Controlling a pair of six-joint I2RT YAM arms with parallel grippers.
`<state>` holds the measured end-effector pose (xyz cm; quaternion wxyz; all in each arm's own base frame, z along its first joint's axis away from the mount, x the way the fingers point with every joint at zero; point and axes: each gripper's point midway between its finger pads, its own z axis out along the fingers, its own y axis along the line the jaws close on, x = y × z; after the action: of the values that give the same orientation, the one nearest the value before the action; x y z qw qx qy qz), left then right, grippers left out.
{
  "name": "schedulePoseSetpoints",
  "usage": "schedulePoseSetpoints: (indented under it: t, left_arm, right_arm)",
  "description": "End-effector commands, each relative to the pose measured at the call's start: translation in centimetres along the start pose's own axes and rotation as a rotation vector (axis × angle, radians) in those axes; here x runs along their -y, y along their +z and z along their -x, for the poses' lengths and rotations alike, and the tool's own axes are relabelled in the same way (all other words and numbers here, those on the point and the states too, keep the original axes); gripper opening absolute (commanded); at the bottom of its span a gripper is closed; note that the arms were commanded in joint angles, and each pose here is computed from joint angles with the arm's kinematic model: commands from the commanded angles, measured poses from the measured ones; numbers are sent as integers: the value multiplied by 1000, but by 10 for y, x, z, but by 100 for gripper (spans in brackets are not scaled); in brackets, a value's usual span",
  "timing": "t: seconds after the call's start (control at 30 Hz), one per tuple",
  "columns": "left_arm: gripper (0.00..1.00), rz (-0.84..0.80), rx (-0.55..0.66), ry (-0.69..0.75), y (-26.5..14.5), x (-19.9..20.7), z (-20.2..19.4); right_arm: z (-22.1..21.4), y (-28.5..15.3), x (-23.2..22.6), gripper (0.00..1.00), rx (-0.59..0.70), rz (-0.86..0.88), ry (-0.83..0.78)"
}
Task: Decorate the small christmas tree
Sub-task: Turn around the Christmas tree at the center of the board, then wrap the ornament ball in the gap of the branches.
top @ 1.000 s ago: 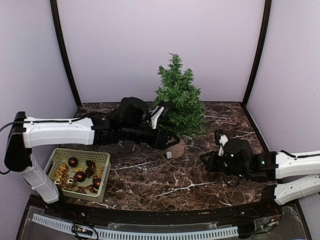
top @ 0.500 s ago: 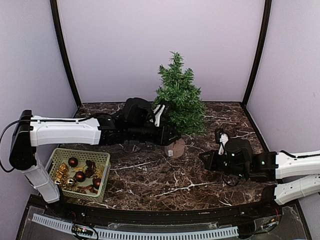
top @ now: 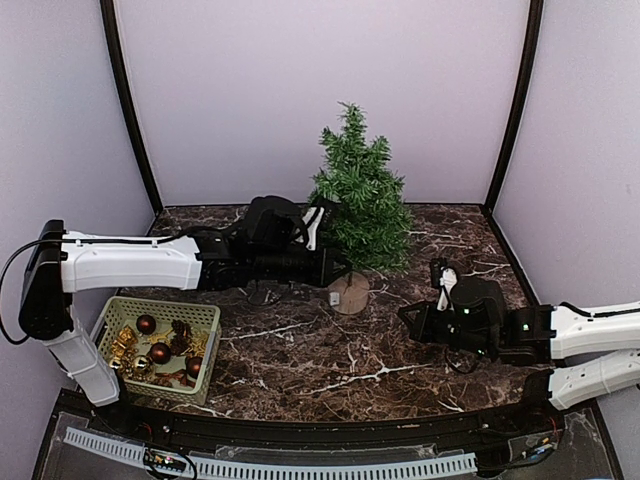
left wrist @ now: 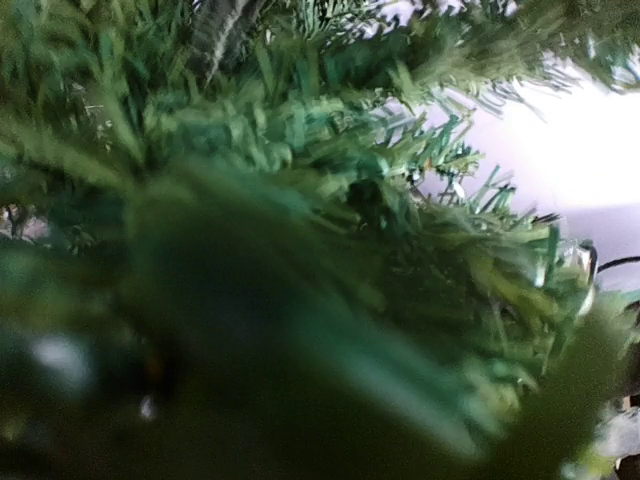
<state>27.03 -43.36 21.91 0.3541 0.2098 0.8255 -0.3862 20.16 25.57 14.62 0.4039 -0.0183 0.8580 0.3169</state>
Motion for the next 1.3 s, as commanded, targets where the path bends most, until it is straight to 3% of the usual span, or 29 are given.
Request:
schedulePoseSetpoints:
  t: [0.0,0.7,1.07,1.27]
  left_arm:
    - [0,37,16,0,-12,-12,2]
    - [0,106,40,17,-54,-57,22]
    - [0,77,26,58,-52,-56,23]
    - [0,87,23,73,-51,-60,22]
  right_arm:
    - [9,-3,3,0,43,-5,22]
    - [-17,8,31,0,-37,-129,-2]
    - [-14,-20,-18,0,-93,87,-128]
    - [8,-39,-28,0,-25,106,-129]
